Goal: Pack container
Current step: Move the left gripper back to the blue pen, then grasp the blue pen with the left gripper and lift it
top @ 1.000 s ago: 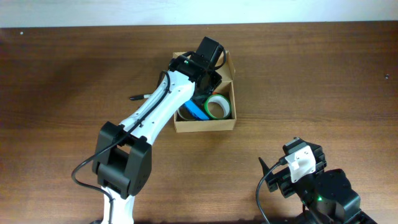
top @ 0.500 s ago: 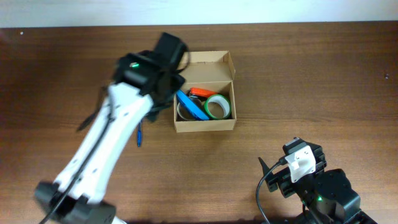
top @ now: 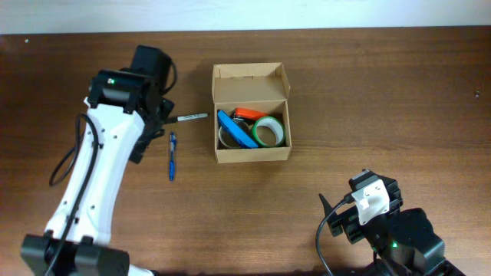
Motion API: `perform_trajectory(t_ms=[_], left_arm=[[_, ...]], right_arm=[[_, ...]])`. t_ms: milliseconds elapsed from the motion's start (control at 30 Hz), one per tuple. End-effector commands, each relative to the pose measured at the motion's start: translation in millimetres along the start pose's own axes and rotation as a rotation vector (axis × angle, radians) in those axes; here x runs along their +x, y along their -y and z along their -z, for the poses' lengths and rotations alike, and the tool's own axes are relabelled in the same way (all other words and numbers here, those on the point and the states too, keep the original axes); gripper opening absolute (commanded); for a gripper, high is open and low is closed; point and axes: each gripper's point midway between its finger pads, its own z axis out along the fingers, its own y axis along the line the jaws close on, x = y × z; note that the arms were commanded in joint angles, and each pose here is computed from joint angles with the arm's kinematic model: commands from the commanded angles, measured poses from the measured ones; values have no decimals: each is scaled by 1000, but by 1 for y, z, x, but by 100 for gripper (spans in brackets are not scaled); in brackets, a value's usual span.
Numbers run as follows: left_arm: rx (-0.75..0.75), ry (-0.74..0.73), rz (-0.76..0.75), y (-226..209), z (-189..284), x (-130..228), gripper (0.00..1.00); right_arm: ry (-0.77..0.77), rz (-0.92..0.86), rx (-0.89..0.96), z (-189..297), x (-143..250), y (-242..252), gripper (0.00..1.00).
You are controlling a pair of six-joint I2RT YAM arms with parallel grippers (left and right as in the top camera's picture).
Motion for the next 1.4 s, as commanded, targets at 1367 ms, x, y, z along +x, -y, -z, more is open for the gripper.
perform_trajectory(t_ms=[1367], left_arm=[[-2, -416, -857, 7, -190, 86, 65]], right_arm=[[2, -13, 10, 0, 1, 2, 99]])
